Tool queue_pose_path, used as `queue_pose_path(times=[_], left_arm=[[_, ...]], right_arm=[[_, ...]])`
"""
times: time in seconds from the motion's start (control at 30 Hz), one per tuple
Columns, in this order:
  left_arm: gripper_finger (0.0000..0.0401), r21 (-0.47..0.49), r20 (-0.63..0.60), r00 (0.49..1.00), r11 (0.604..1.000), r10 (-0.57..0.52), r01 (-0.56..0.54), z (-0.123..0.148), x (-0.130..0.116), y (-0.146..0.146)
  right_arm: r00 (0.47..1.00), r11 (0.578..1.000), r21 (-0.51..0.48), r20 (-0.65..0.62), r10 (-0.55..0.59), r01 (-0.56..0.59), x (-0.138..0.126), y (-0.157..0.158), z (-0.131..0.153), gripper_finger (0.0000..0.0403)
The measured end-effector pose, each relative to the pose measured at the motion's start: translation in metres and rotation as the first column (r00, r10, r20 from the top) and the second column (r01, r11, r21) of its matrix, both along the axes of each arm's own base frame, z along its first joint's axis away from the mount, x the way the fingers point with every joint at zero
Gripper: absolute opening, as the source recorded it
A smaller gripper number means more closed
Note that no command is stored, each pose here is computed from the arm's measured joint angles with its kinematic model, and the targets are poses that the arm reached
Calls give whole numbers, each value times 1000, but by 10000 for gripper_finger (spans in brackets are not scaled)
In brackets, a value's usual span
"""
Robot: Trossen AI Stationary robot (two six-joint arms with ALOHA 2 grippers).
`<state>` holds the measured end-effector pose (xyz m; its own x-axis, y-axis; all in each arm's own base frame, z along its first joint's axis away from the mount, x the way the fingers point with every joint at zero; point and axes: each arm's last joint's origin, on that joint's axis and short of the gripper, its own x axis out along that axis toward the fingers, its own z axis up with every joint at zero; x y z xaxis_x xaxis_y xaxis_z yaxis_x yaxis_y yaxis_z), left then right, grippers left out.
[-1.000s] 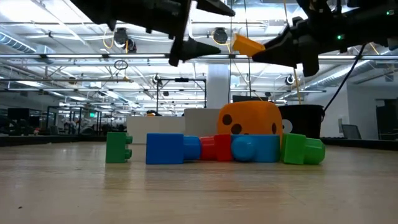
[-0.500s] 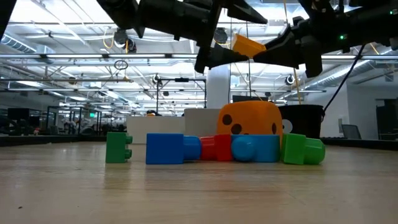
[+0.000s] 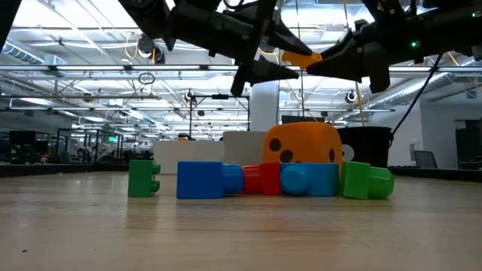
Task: Pick & Place Toys
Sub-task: Put the yellow game piece into the white bin
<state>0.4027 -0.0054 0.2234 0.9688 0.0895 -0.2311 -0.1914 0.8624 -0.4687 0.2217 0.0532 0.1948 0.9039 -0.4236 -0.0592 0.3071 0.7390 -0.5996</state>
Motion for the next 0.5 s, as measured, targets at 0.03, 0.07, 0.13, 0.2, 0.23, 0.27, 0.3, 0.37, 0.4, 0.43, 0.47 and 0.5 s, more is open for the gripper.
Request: queue_pose_path(times=[0.03, 0.07, 0.13, 0.2, 0.23, 0.27, 0.3, 0.37, 0.4, 0.43, 0.47, 0.5], left_arm=[[202, 1, 3, 1000, 1000, -3, 3, 0, 0, 1], [176, 9, 6, 1000, 1000, -2, 2, 1, 0, 2], [124, 18, 5, 1000, 1000, -6, 6, 1, 0, 5], [100, 18, 5, 1000, 1000, -6, 6, 4, -2, 8], [100, 24, 7, 1000, 1000, -4, 4, 5, -2, 10], [100, 35, 14, 1000, 999, -1, 1, 7, -2, 12], [100, 52, 9, 1000, 999, 0, -1, 10, -4, 13], [99, 83, 1, 1000, 996, 19, -19, 17, -9, 18], [99, 98, -2, 999, 994, 51, -50, 21, -11, 20], [99, 121, -12, 995, 988, 103, -101, 26, -16, 24], [99, 151, -14, 986, 975, 167, -163, 32, -20, 28], [99, 182, -16, 971, 955, 240, -233, 38, -25, 33]], right_arm=[[1000, 1000, 0, 0, 0, 0, 0, 0, 0, 117], [1000, 1000, 0, -1, 1, -1, 0, 1, 0, 118], [1000, 1000, -2, -5, 4, -4, -1, 2, -1, 125], [1000, 1000, 18, 5, 3, -3, -1, 4, 0, 135], [1000, 999, 38, 18, 3, -3, -2, 5, 0, 141], [1000, 998, 59, 29, -1, -1, -2, 5, 0, 147], [999, 997, 78, 36, -1, -2, -2, 5, 0, 152], [998, 992, 130, 60, -5, -3, -2, 5, 0, 161], [997, 987, 159, 79, -16, 4, -2, 5, 1, 165], [996, 983, 185, 91, -15, -2, -2, 5, 1, 168], [996, 980, 198, 88, -12, -6, -2, 6, 0, 171], [997, 978, 207, 83, -2, -15, -3, 7, -1, 173]])
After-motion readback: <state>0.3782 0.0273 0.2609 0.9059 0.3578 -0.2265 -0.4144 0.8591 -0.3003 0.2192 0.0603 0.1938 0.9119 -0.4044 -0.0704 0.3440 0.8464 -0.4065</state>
